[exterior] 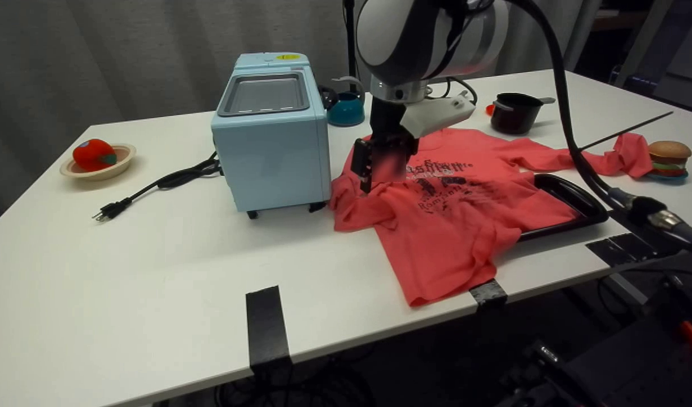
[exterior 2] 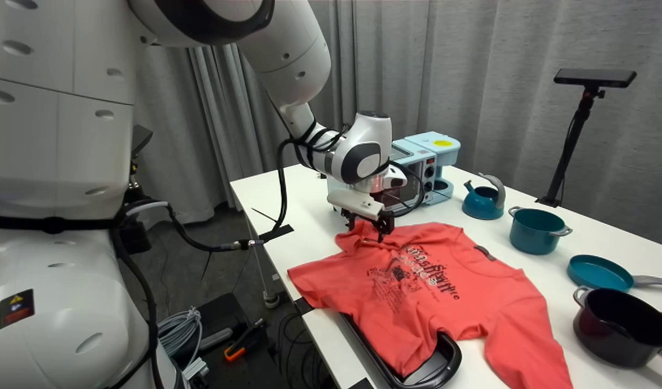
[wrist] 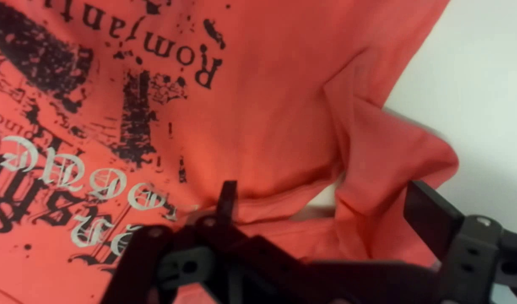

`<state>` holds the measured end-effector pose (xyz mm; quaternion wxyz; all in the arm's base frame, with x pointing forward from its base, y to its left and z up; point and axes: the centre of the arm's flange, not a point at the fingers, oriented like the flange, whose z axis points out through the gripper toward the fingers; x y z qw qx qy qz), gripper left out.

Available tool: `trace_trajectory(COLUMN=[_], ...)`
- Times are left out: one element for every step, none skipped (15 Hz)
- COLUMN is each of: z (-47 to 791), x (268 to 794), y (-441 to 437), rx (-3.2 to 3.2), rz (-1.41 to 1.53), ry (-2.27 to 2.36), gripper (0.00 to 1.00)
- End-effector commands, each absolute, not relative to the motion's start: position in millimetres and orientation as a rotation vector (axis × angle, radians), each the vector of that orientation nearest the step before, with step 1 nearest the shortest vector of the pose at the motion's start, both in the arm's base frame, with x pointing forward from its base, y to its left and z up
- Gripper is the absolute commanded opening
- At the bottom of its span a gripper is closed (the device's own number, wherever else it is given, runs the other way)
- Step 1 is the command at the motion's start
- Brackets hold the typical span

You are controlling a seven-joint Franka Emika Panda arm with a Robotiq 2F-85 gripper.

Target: Fold the sleeves of the orange shirt

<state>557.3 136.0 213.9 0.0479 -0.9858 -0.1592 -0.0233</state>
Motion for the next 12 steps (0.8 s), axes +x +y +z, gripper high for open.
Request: trace_trajectory(z=[215.2, 223.3, 214.1, 217.3, 220.5, 222.7, 223.3, 223.0, 222.4, 221.8, 221.5, 221.4], x=[591.7, 599.2, 575.6, 581.4, 585.6, 587.9, 588.5, 588.4, 588.3, 588.2, 588.1, 588.1], y=[118.8, 110.3, 121.4, 116.2, 112.4, 110.3, 110.2, 110.5, 110.6, 110.6, 110.7, 110.7], rx=[-2.995, -2.993, -3.002, -3.001, -3.000, -3.000, -3.000, -3.000, -3.000, -3.000, -3.000, -2.999], rz=[-0.043, -0.011, -0.052, -0.038, -0.032, -0.031, -0.032, -0.031, -0.030, -0.028, -0.027, -0.027], ry=[-0.521, -0.519, -0.490, -0.489, -0.486, -0.485, -0.484, -0.485, -0.485, -0.485, -0.485, -0.485], gripper=[1.00, 1.00, 1.00, 1.00, 1.00, 1.00, 1.00, 1.00, 1.00, 1.00, 1.00, 1.00])
